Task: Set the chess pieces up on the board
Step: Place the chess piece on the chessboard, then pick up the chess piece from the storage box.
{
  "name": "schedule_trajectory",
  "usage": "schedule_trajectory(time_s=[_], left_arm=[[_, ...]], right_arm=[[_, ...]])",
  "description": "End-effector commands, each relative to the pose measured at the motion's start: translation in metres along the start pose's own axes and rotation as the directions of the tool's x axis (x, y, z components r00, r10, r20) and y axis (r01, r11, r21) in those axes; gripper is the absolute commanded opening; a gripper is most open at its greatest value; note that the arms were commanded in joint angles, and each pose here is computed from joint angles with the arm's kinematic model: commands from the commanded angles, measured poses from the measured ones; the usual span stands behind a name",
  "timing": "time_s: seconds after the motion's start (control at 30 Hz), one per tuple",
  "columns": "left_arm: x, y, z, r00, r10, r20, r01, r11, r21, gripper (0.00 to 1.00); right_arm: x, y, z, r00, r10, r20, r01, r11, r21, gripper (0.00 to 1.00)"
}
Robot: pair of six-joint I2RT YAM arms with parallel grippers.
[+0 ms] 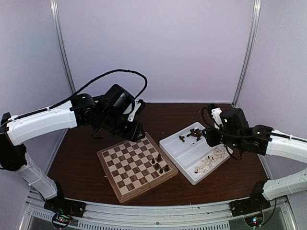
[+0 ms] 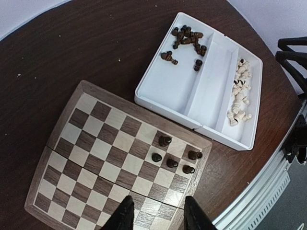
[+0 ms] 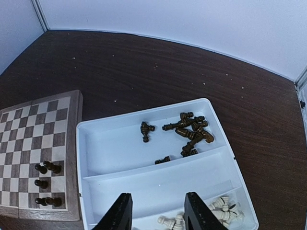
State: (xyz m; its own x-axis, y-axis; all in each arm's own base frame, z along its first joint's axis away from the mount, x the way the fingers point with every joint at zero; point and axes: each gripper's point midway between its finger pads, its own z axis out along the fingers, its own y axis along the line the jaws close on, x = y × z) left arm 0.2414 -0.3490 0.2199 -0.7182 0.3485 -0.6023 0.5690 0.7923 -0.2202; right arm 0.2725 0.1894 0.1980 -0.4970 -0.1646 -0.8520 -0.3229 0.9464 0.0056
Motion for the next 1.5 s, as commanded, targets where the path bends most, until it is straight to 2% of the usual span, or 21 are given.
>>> schedule_trajectory(time_s=[0.0,0.17,0.3,0.47,0.63,0.77,0.97,1.37,1.47], left_arm=[[0.011,0.013,-0.016,1.0,0.008,0.024,-0.008,0.999,-0.033,0.37],[0.022,0.027,-0.036,0.997,-0.005,0.072,0.009,0.998,-0.057,0.38],[0.03,0.036,-0.051,0.993,-0.014,0.12,0.021,0.998,-0.057,0.4],[0.036,0.047,-0.064,0.986,-0.045,0.163,0.055,0.997,-0.058,0.45],[0.042,0.055,-0.066,0.984,-0.066,0.167,0.078,0.995,-0.069,0.47],[0.047,0.059,-0.066,0.984,-0.077,0.163,0.09,0.993,-0.076,0.48],[0.057,0.068,-0.061,0.985,-0.084,0.15,0.099,0.991,-0.094,0.49],[0.068,0.066,-0.05,0.99,-0.075,0.117,0.084,0.994,-0.075,0.52],[0.067,0.067,-0.05,0.99,-0.074,0.118,0.083,0.994,-0.077,0.52]], right_arm=[[-0.012,0.018,0.013,0.995,0.026,-0.097,-0.033,0.997,-0.071,0.4],[-0.025,0.032,0.04,0.984,0.08,-0.162,-0.105,0.983,-0.151,0.4],[-0.016,0.042,0.072,0.965,0.077,-0.252,-0.126,0.974,-0.186,0.37],[0.015,0.046,0.113,0.919,-0.023,-0.394,-0.043,0.987,-0.157,0.34],[0.036,0.04,0.146,0.893,-0.058,-0.447,0.005,0.993,-0.117,0.32],[0.045,0.043,0.164,0.876,-0.063,-0.479,0.005,0.993,-0.122,0.29],[0.054,0.038,0.187,0.872,0.006,-0.49,-0.057,0.994,-0.089,0.29],[0.065,0.025,0.21,0.867,0.009,-0.499,-0.051,0.996,-0.07,0.3],[0.069,0.024,0.214,0.861,0.009,-0.509,-0.051,0.996,-0.068,0.24]])
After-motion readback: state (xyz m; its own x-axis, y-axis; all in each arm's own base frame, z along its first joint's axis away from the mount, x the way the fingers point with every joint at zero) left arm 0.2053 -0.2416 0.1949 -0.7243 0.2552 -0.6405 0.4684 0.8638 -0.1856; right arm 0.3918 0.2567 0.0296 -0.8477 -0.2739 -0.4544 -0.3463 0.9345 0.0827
